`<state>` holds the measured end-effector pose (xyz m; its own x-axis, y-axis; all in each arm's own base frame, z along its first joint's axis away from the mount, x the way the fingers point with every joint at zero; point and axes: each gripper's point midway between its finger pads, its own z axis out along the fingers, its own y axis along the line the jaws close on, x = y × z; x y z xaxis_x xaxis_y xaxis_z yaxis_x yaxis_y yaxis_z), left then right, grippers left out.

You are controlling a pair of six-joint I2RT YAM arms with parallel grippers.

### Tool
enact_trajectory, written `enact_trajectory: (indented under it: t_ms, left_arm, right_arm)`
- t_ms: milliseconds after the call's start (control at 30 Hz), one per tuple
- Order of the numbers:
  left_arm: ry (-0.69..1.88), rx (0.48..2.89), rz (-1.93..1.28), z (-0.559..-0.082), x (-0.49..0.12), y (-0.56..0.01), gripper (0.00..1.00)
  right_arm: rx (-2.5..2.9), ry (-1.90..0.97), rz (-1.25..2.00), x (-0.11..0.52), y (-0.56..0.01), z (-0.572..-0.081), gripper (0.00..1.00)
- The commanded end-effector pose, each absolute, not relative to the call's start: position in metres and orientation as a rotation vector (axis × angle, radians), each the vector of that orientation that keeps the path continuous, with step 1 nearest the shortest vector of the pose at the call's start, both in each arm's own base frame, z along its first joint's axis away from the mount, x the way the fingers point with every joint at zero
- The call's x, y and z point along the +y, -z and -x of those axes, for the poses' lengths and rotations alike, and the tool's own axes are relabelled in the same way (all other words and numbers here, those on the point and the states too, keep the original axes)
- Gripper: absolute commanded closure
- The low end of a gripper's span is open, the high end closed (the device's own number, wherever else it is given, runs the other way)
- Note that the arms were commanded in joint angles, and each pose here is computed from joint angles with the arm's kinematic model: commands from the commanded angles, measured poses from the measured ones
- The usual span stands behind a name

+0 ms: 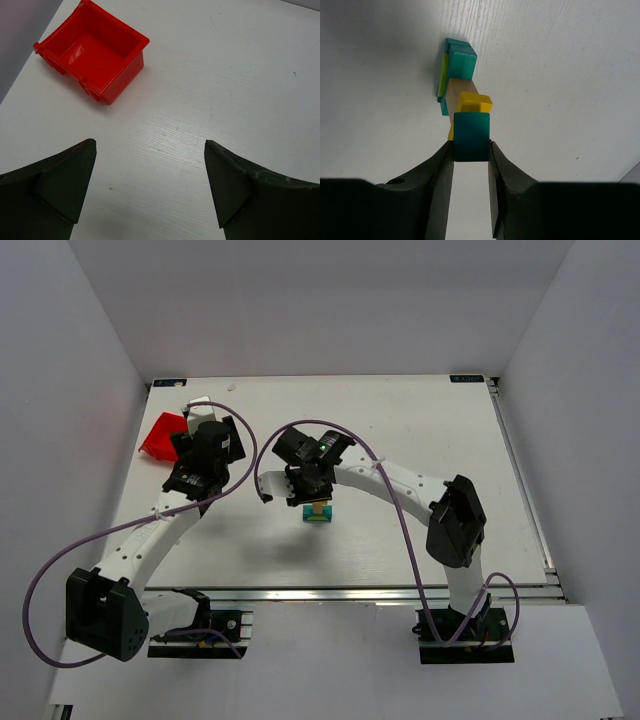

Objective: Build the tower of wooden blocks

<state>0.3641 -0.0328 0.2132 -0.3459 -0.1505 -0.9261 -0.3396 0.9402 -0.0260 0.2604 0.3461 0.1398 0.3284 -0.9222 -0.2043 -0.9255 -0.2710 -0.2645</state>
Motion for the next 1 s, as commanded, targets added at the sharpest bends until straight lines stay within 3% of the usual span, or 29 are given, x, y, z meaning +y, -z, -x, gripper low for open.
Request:
enact_trajectory:
  t_ms: [0,967]
  left_arm:
    - [-0.187,1.911,0.359,-0.361,-0.031,-0.218,0.02]
    - [-0.174,1.913,0.349,-0.361,-0.034,-0.219,0.02]
  right_arm:
    - [1.630,-0.014,2.257,0.352,-0.140,-0.261,0.95]
    - [1.609,0.081,2.240,0.355,-0.149,-0.266,0.90]
